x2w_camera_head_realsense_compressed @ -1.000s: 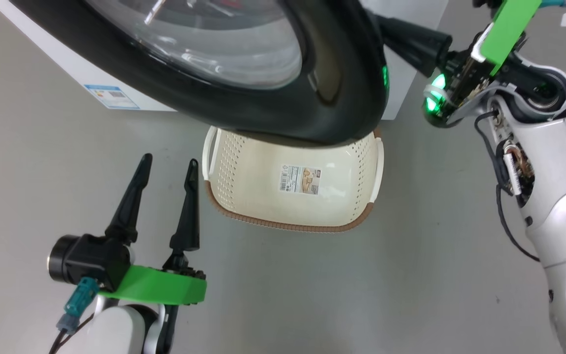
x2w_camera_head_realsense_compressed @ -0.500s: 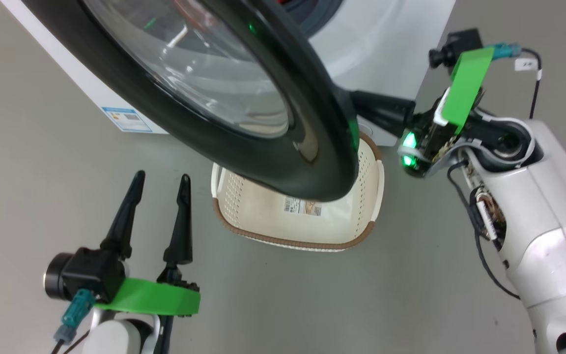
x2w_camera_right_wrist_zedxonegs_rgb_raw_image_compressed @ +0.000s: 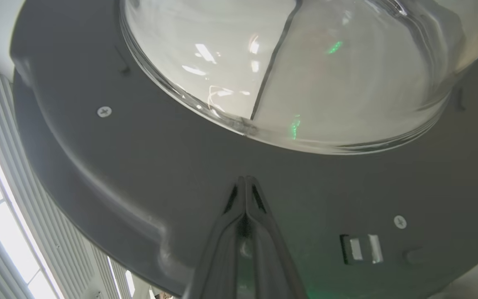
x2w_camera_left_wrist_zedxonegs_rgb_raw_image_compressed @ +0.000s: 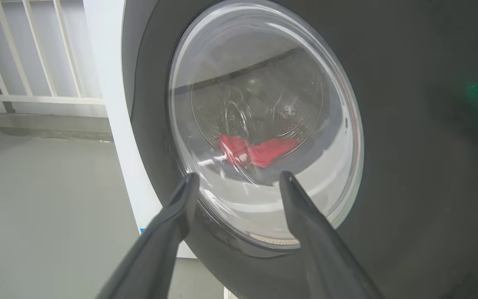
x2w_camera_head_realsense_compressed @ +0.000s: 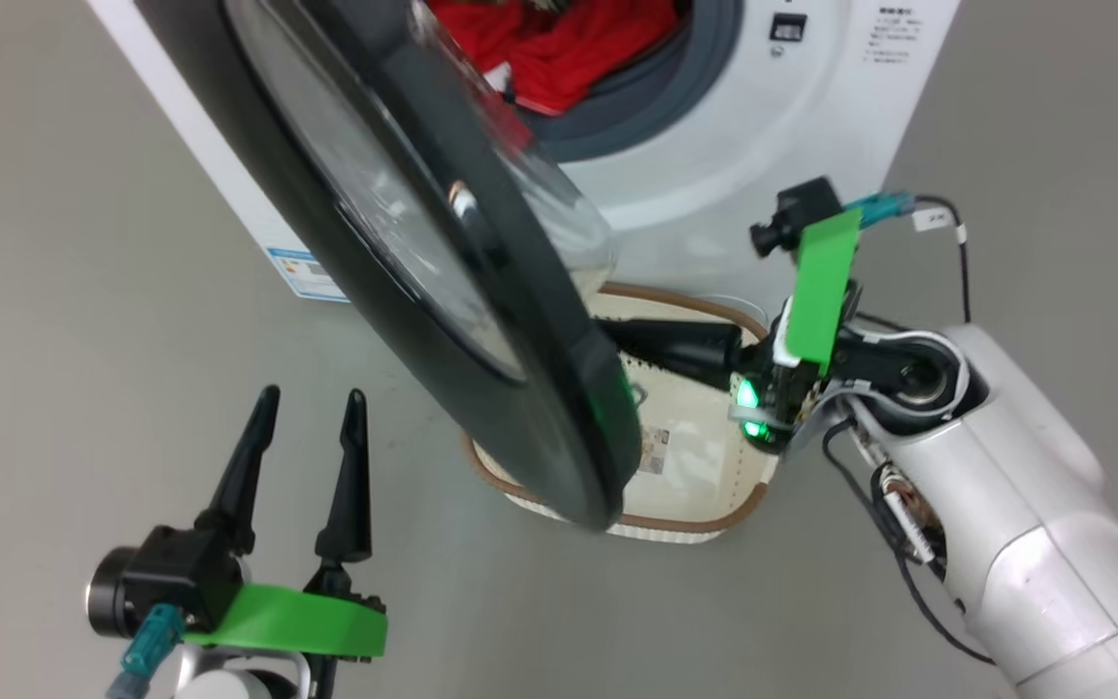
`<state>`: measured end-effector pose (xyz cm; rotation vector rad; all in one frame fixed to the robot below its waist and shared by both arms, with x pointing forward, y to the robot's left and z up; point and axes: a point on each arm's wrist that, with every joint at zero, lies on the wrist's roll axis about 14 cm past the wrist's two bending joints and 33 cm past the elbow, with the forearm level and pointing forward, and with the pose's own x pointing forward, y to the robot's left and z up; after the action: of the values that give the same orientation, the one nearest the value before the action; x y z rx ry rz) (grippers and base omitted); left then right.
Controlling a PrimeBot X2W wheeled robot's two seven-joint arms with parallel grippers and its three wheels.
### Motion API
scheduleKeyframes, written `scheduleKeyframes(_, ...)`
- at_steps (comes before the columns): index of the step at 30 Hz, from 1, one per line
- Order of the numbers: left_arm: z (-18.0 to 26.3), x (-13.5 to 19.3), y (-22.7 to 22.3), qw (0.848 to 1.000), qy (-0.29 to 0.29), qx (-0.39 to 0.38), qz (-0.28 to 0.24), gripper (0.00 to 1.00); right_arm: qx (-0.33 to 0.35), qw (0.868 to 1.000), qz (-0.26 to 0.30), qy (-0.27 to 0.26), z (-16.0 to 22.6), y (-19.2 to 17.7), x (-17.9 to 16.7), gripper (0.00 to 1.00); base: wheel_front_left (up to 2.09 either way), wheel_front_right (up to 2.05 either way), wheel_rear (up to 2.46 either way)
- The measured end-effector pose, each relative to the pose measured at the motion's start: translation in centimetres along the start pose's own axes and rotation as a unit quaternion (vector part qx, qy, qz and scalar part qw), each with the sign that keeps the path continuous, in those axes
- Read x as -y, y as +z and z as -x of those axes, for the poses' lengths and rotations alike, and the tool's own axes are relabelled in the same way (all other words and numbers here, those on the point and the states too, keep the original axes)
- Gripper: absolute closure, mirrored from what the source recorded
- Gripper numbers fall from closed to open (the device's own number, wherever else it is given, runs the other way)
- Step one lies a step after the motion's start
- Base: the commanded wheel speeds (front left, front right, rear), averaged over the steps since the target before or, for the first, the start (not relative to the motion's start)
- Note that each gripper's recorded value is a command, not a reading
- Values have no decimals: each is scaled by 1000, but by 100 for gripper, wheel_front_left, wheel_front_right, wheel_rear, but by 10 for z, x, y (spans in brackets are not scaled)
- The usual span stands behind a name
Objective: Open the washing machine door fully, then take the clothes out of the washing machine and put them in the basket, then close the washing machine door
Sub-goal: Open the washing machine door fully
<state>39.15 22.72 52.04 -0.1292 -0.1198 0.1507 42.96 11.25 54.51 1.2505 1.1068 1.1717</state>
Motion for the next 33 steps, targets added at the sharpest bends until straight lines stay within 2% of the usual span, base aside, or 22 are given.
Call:
scheduleKeyframes(17,49,-39,14,998,55,9,0,0,-90,996,19,-16,-45,-75,-9,100,0,0,0)
scheduleKeyframes(33,89,-70,22,994,104,17,1,0,-143,989,26,-22,-79,-122,-14,100,0,0,0)
